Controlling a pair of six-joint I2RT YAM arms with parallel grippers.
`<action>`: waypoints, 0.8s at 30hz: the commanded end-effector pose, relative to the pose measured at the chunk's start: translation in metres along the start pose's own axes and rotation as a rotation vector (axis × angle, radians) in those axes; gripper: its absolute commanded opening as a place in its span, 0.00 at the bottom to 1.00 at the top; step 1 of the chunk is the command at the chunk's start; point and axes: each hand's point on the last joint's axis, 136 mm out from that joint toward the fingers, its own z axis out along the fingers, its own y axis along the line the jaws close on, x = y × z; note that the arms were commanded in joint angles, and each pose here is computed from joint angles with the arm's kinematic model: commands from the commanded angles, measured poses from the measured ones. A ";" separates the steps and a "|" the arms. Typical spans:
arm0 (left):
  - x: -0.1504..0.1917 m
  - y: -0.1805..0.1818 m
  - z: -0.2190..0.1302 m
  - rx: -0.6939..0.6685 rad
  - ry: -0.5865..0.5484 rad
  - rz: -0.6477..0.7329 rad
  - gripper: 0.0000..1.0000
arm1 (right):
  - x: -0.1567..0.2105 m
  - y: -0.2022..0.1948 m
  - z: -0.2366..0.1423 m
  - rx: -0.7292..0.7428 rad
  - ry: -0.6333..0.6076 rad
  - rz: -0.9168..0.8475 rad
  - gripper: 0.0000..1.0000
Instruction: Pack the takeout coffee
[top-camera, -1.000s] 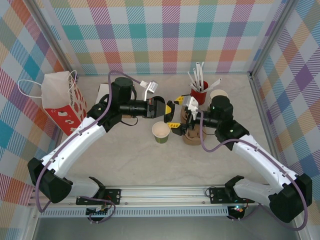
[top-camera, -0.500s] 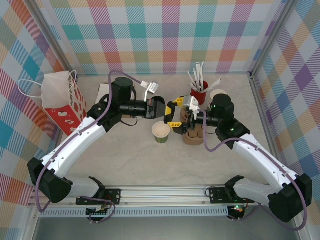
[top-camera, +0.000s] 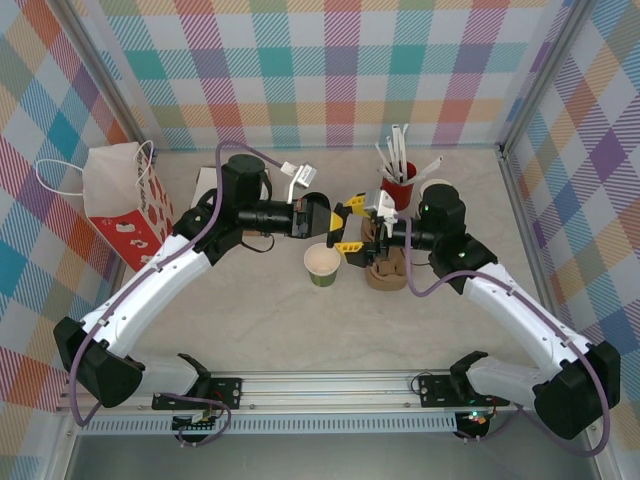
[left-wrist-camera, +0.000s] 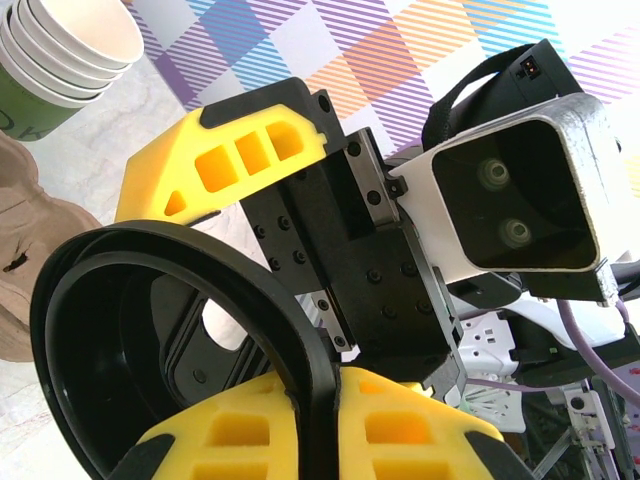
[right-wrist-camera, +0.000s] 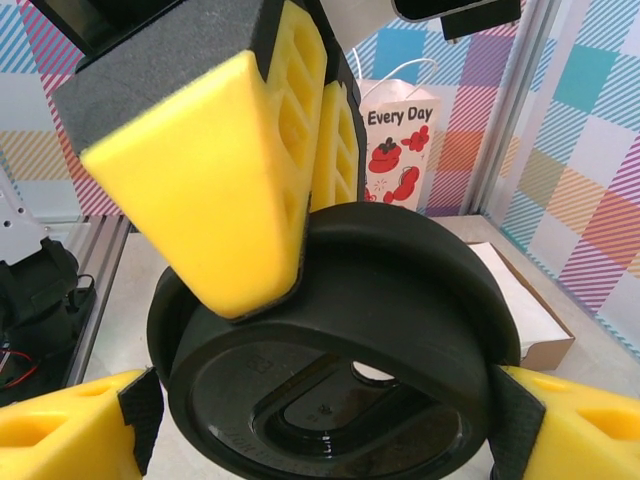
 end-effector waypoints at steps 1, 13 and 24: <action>-0.010 -0.027 -0.011 0.056 -0.042 0.085 0.02 | -0.013 0.005 0.000 -0.042 -0.036 -0.008 0.85; -0.015 -0.030 -0.009 0.073 -0.060 0.089 0.02 | -0.012 0.005 0.005 -0.074 -0.053 0.019 0.88; -0.017 -0.035 -0.009 0.095 -0.070 0.083 0.01 | -0.021 0.004 0.006 -0.079 -0.082 -0.002 0.89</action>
